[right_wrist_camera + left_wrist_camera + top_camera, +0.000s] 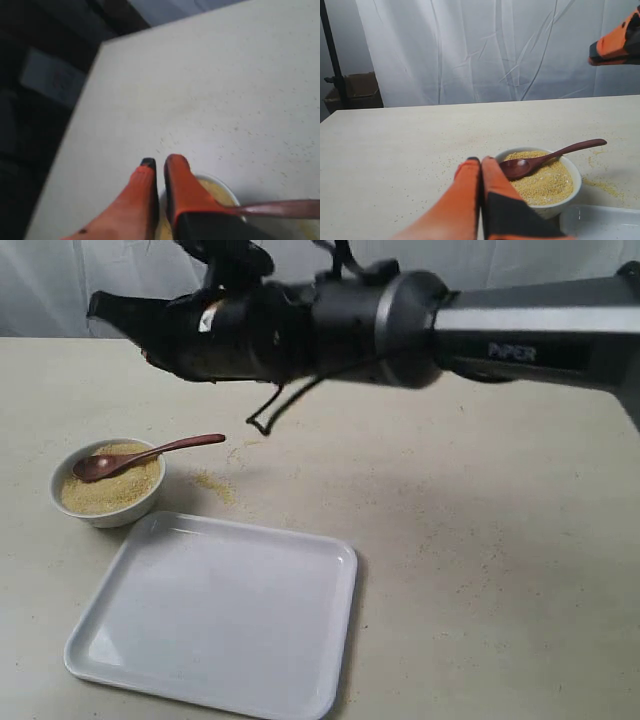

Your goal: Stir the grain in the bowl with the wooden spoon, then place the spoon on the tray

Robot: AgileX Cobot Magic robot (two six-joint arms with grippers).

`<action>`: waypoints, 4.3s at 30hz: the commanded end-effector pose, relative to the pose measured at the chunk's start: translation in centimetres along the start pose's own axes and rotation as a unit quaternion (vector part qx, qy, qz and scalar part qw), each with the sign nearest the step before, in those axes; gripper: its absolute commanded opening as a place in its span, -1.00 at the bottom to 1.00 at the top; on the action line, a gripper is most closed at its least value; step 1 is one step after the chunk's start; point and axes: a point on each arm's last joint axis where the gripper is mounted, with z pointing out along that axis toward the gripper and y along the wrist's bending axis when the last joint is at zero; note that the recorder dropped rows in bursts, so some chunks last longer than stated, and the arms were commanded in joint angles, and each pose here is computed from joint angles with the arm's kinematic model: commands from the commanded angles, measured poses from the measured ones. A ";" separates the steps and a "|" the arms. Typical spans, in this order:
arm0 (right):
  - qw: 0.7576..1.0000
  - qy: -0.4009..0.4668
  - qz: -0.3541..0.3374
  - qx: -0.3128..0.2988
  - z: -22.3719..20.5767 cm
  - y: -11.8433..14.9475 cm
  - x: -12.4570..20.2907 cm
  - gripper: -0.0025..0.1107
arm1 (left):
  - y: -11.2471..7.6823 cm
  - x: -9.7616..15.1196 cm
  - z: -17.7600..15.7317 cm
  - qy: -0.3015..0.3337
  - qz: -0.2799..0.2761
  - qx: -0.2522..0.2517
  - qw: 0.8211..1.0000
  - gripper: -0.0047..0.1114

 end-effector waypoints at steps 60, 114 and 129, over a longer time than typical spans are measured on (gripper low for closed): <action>0.900 -0.175 0.399 -0.023 6.3 -9.8 11.6 -0.71 | 0.0 0.0 0.0 -0.007 -0.002 0.000 1.000 -0.92; 0.947 -0.177 -0.265 -0.049 2.1 -1.9 6.1 -0.97 | 0.0 0.0 0.0 -0.007 -0.002 0.000 1.000 -0.92; 0.933 -0.194 -0.286 -0.102 1.7 -0.1 6.7 -0.97 | 0.0 0.0 0.0 -0.007 -0.002 0.000 1.000 -0.92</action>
